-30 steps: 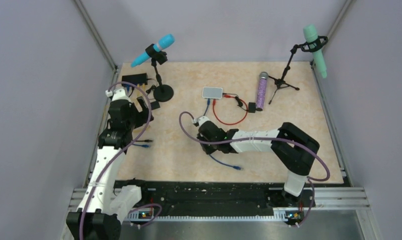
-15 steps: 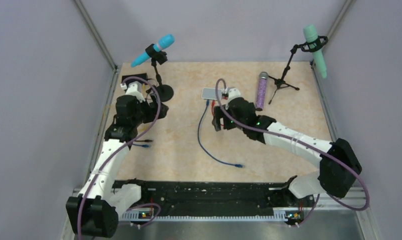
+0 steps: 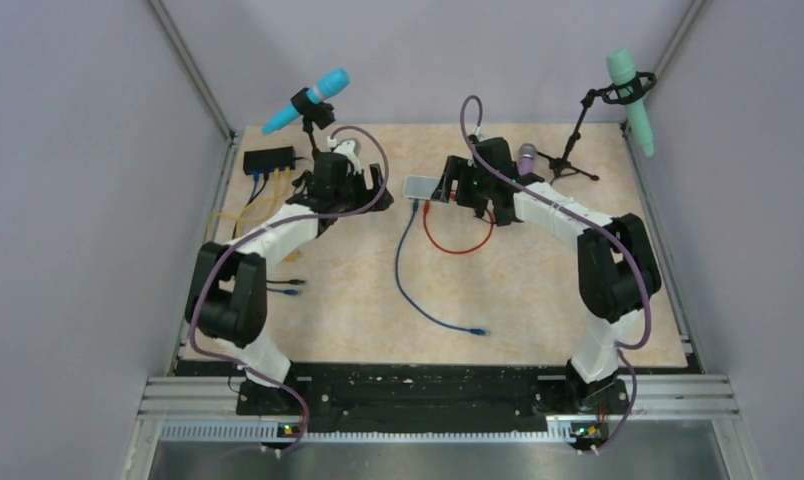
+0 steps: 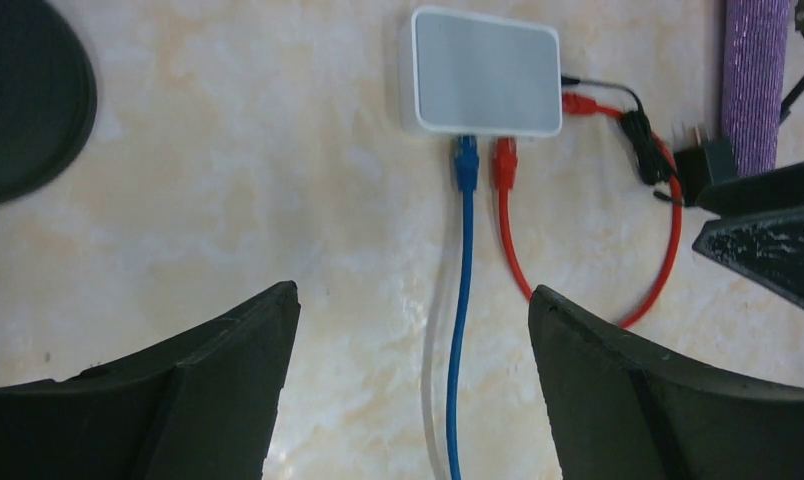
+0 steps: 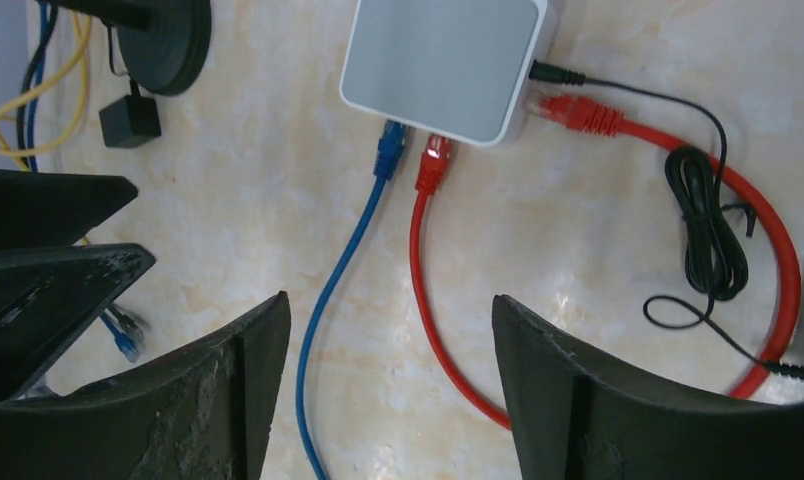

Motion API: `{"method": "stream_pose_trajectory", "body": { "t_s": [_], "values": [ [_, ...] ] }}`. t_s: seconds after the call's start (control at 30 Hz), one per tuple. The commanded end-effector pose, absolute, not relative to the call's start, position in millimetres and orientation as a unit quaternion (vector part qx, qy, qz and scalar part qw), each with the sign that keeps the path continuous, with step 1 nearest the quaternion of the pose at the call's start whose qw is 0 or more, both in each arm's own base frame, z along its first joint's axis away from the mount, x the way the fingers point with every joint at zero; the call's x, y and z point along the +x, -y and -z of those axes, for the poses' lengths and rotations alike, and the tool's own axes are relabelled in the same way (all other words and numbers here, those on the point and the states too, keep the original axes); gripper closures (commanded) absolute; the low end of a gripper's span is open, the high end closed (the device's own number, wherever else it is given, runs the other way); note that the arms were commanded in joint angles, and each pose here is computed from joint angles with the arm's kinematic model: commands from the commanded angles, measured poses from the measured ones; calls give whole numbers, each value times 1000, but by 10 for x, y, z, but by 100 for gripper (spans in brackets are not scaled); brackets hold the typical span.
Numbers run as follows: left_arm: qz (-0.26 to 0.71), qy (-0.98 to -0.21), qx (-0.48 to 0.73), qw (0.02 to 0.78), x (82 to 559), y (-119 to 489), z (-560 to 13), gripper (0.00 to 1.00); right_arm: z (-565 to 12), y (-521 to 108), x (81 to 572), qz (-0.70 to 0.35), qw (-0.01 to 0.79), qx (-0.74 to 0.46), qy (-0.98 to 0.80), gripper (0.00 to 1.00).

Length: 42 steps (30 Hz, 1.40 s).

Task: Pull the plug from the switch port
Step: Move the connector to the center of the board.

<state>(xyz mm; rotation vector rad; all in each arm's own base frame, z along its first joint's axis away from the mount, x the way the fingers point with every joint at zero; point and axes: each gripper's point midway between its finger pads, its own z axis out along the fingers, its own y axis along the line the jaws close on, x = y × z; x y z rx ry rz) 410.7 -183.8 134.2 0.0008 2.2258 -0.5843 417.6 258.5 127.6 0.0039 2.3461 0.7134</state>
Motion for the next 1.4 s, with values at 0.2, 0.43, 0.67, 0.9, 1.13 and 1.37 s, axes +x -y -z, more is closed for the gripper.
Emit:
{"method": "stream_pose_trajectory", "body": {
  "t_s": [0.2,0.43,0.67,0.9,1.13,1.37],
  "values": [
    [288,-851,24,438,4972,2326,-1278,14,-1186,-2454,5107,-272,352,30,-895,33],
    [308,-847,30,432,5346,2562,-1078,21,-871,-2406,5339,-248,334,16,-909,37],
    [317,-849,31,421,5425,2646,-894,22,-736,-2514,5346,-267,320,-32,-909,38],
    [327,-856,40,398,5304,2761,-695,28,-553,-2687,5170,-317,277,-56,-905,38],
    [335,-864,43,373,5029,2905,-574,41,-527,-2749,4884,-358,255,-62,-896,42],
    [357,-863,19,358,4494,2967,-546,46,-611,-2738,4318,-388,240,-59,-888,42]
  ]
}}
